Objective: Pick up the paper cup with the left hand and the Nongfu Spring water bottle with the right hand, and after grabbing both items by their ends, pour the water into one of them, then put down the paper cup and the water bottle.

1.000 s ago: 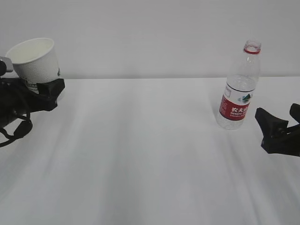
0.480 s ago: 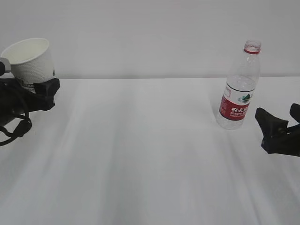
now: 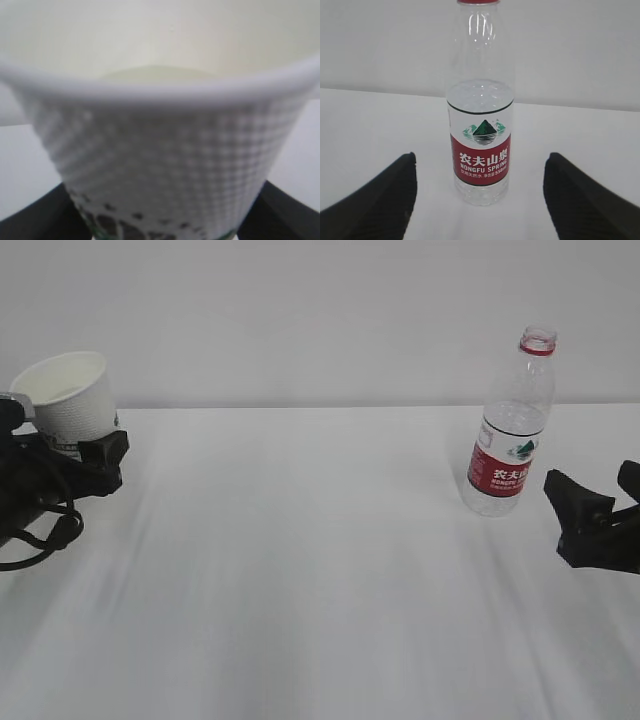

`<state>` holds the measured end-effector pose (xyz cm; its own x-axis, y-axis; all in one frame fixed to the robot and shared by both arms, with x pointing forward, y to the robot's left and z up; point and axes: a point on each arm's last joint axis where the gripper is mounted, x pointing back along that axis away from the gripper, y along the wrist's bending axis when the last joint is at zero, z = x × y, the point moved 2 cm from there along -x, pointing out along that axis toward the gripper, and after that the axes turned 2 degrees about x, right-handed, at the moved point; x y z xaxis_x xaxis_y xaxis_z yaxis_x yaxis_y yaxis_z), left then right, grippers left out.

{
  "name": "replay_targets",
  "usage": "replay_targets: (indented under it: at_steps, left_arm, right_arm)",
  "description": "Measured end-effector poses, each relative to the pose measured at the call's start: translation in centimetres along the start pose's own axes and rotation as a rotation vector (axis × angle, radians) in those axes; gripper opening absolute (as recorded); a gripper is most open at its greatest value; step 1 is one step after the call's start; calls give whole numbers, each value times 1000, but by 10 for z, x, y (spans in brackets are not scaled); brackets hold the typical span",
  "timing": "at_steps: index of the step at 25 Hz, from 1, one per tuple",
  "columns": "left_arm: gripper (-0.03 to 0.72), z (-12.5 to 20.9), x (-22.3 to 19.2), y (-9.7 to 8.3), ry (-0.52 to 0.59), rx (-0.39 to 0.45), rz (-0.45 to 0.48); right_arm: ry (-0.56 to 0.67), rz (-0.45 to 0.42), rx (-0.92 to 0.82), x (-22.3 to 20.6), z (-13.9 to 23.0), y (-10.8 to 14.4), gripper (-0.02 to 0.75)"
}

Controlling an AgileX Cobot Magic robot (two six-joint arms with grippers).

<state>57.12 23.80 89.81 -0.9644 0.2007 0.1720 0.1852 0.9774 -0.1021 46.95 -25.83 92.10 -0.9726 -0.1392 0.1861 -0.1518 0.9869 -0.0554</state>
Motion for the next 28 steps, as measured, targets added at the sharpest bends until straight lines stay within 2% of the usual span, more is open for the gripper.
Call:
replay_targets:
  at_steps: [12,28]
  left_arm:
    - [538,28,-8,12,65,35,-81]
    - [538,37,-46,16,34,36,-83]
  right_arm:
    - [-1,-14,-19,0,0,2,593]
    - [-3,-16,-21,0,0,2,593]
